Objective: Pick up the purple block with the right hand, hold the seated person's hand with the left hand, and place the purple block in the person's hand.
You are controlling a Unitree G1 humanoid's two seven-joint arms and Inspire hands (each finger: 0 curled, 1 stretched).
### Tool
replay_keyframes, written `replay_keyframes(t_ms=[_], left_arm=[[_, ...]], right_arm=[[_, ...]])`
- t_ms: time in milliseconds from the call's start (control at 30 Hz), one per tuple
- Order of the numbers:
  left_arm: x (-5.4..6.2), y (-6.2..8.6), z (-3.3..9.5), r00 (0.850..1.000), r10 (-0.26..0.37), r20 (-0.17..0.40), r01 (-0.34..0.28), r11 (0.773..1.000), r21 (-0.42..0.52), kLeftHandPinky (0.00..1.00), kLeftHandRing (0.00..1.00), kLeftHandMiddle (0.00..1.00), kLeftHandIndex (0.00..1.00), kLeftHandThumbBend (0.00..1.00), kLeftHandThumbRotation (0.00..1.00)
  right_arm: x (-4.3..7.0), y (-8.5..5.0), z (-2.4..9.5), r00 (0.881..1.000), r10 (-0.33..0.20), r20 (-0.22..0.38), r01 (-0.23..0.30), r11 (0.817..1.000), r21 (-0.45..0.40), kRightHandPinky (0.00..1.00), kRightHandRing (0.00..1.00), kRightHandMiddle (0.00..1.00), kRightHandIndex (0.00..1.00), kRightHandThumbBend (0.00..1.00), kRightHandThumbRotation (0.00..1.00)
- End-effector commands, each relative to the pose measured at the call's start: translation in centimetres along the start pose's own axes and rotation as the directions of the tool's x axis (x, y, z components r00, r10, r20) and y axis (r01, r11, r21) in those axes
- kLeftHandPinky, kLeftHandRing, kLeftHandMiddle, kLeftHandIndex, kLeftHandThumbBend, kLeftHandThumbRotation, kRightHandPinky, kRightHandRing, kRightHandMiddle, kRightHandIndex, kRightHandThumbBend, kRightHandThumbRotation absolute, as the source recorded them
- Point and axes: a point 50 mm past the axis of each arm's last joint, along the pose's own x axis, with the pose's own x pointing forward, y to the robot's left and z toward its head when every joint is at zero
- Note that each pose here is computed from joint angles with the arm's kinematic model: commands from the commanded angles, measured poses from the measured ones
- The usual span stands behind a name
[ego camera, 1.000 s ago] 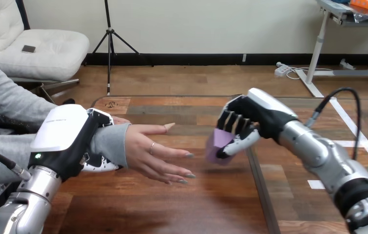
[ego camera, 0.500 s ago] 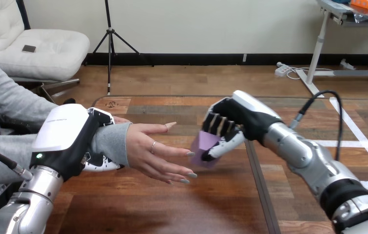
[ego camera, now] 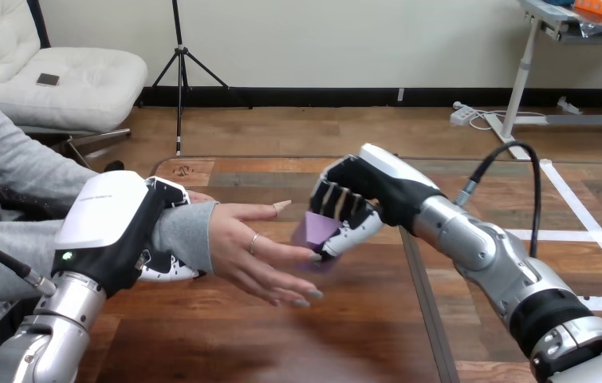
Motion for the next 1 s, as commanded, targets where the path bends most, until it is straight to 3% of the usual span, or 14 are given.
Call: replay_keyframes(t_ms=[0, 333, 967], left_arm=[[3.7, 3.4, 3.8, 0.963, 0.203, 0.177, -0.196, 0.979, -0.055, 0.17, 0.23, 0.28, 0.3, 0.77, 0.0], [3.8, 3.2, 3.9, 0.961, 0.209, 0.179, -0.201, 0.978, -0.062, 0.17, 0.22, 0.28, 0.29, 0.77, 0.0], [4.0, 3.0, 3.9, 0.961, 0.208, 0.181, -0.2, 0.978, -0.062, 0.17, 0.22, 0.28, 0.29, 0.75, 0.0]], right_arm=[[1.3, -4.0, 4.7, 0.979, -0.103, 0.176, 0.108, 0.994, -0.024, 0.36, 0.39, 0.44, 0.46, 0.72, 0.0], [1.3, -4.3, 5.6, 0.974, -0.105, 0.199, 0.111, 0.994, -0.019, 0.33, 0.37, 0.42, 0.45, 0.71, 0.0], [1.0, -5.4, 7.1, 0.955, -0.121, 0.271, 0.129, 0.991, -0.015, 0.29, 0.33, 0.39, 0.44, 0.71, 0.0]])
